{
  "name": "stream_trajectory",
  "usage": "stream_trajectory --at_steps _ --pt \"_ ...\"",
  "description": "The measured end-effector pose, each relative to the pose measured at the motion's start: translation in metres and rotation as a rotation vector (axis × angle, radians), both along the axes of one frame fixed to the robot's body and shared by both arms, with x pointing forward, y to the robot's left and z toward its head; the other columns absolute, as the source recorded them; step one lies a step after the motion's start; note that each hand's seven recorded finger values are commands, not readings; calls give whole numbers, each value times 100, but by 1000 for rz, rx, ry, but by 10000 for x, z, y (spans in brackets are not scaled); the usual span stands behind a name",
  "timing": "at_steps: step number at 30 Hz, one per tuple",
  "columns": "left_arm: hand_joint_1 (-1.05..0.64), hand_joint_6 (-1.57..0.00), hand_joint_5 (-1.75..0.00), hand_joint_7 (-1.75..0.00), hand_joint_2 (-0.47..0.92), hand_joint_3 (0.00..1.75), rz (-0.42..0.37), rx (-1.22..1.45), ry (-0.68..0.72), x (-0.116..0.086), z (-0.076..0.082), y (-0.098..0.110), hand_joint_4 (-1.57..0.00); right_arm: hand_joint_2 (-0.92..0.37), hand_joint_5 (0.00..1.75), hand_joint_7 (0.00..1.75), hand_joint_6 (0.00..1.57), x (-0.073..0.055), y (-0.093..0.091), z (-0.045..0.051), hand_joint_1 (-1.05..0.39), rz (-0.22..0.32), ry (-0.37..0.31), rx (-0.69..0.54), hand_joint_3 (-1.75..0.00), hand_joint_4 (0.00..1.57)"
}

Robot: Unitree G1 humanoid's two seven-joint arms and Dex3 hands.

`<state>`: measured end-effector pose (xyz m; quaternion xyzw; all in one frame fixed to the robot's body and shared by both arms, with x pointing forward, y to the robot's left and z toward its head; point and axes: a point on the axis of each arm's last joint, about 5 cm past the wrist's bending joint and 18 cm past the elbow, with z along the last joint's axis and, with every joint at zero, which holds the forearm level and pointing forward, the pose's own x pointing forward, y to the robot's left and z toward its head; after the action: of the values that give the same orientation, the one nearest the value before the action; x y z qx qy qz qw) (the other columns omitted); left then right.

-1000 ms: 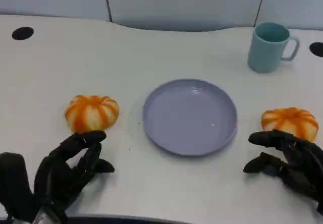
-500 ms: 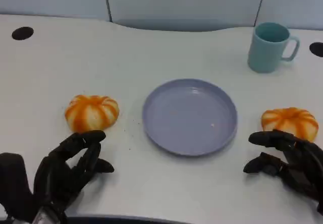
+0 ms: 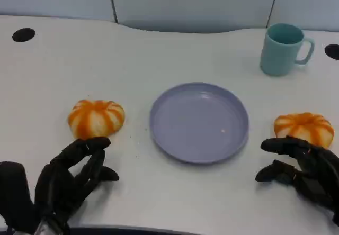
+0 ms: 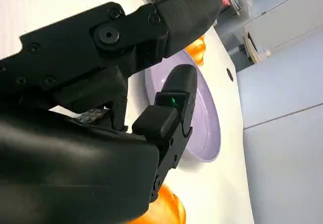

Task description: Grasp the bread from the table and place it into the plate.

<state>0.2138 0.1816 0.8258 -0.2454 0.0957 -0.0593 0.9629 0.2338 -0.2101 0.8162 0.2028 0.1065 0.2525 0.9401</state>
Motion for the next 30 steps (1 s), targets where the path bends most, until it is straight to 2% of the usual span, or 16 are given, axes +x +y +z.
stream_trajectory --at_steps 6,11,14,16,19,21,24,30 --pt "-39 -52 -137 -80 71 66 -9 2 -25 -8 12 0 -52 -92 107 55 78 0 5 -1 -38 -1 0 4 -9 61" --pt "-38 -41 -126 -63 68 69 -38 129 -142 6 84 -14 -33 -92 108 56 78 0 18 -2 -39 -3 -1 7 -10 62" --pt "-38 -42 -121 -41 70 58 -60 251 -247 14 138 4 -26 -92 108 57 79 1 28 -3 -38 -4 0 9 -11 63" --pt "-41 -46 -117 -24 74 43 -78 332 -298 21 165 46 -22 -92 108 57 79 1 28 -4 -38 -5 2 13 -11 63" --pt "-45 -49 -113 -12 81 25 -109 422 -342 43 202 102 -18 -92 108 57 79 0 28 -4 -38 -6 1 13 -11 63" --pt "-46 -48 -111 -7 85 17 -131 470 -375 74 241 119 -16 -92 108 57 79 0 30 -4 -38 -5 -1 11 -11 63" --pt "-46 -44 -94 -2 91 7 -159 539 -414 142 316 139 -11 -92 108 57 80 0 33 -4 -39 -4 -4 6 -8 63" --pt "-50 -28 -70 0 92 5 -214 817 -486 254 545 225 0 -92 109 58 79 -1 40 -3 -38 -7 -10 3 -8 62"
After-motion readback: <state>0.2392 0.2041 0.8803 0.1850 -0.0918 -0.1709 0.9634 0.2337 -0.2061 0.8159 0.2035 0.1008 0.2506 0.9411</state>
